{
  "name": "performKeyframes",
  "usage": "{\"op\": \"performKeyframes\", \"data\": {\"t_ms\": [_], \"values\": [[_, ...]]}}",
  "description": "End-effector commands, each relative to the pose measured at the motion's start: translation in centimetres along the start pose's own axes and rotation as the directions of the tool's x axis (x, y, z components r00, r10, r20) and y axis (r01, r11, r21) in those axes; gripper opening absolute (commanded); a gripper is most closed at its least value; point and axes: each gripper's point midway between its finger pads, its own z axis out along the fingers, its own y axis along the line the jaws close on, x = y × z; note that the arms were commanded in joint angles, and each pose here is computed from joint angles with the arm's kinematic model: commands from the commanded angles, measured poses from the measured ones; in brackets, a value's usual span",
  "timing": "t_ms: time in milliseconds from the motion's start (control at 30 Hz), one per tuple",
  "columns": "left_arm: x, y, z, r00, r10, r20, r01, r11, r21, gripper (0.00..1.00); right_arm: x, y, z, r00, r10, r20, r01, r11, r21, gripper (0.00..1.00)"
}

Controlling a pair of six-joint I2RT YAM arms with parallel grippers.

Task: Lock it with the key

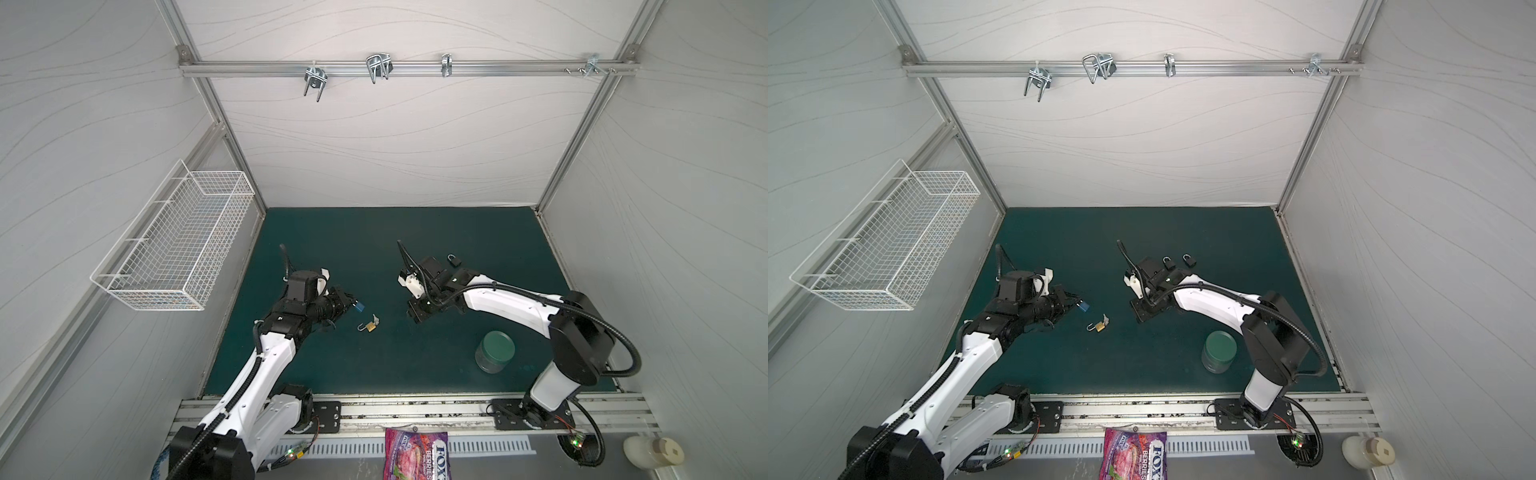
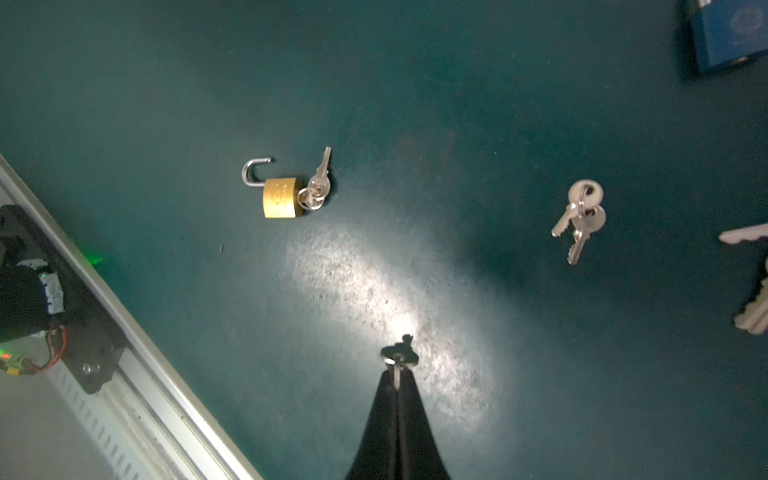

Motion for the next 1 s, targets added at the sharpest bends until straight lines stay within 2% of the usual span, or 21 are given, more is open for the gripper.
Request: {"op": "performKeyframes", "data": {"t_ms": [0, 333, 800, 967], "values": [[-1.4, -1.8, -0.4, 1.000, -0.003, 0.029, 0.001, 0.995, 0.101, 0.00, -1.9, 0.1, 0.7, 0.999, 0.038, 0.019, -0.038, 0.999, -0.031, 0.00], [-1.5, -1.7, -0.5, 1.000, -0.004, 0.006, 0.003, 0.993, 0.121, 0.00, -2.8, -1.6, 4.3, 0.994, 0.091, -0.061, -0.091, 0.996, 0.006, 0.00], [-1.4, -1.9, -0.5, 1.000, -0.004, -0.006, 0.005, 0.991, 0.132, 0.00, -2.9, -2.9, 6.9, 0.983, 0.135, -0.127, -0.134, 0.991, 0.017, 0.00], [-1.1, -1.6, -0.4, 1.000, -0.006, -0.015, 0.007, 0.992, 0.127, 0.00, -3.0, -3.1, 7.3, 0.982, 0.139, -0.131, -0.138, 0.990, 0.020, 0.09]]}}
